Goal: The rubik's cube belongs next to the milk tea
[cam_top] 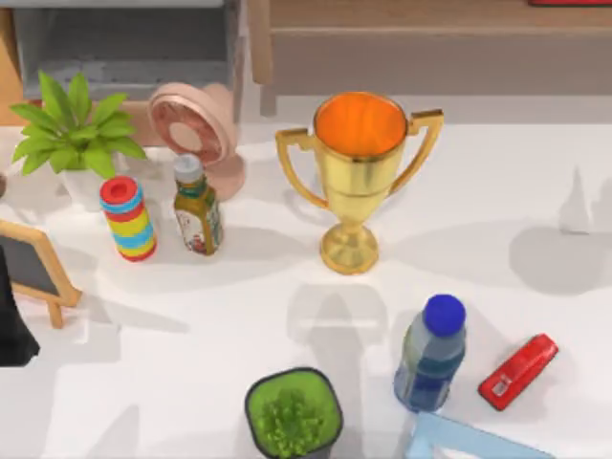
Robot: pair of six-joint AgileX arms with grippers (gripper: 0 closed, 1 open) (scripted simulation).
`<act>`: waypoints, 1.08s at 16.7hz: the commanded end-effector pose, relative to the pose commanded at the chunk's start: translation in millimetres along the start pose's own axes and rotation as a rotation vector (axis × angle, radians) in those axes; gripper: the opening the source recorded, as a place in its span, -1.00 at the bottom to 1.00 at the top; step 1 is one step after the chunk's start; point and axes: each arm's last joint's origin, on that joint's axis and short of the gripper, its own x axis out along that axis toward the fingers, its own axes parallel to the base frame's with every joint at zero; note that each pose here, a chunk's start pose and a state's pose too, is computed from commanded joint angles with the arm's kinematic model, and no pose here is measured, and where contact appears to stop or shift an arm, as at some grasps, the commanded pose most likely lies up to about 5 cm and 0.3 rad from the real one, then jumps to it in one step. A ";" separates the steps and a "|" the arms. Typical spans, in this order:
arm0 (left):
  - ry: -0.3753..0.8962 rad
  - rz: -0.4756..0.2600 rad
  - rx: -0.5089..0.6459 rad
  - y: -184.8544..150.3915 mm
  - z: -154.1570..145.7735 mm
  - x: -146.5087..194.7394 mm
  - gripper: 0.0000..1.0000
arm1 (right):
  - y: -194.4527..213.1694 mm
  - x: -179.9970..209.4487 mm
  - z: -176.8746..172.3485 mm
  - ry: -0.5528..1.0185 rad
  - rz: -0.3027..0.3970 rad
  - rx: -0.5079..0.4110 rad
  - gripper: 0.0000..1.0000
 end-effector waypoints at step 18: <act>0.000 0.000 0.000 0.0 0.0 0.0 1.00 | -104.6 172.2 -126.2 0.062 -0.001 0.017 1.00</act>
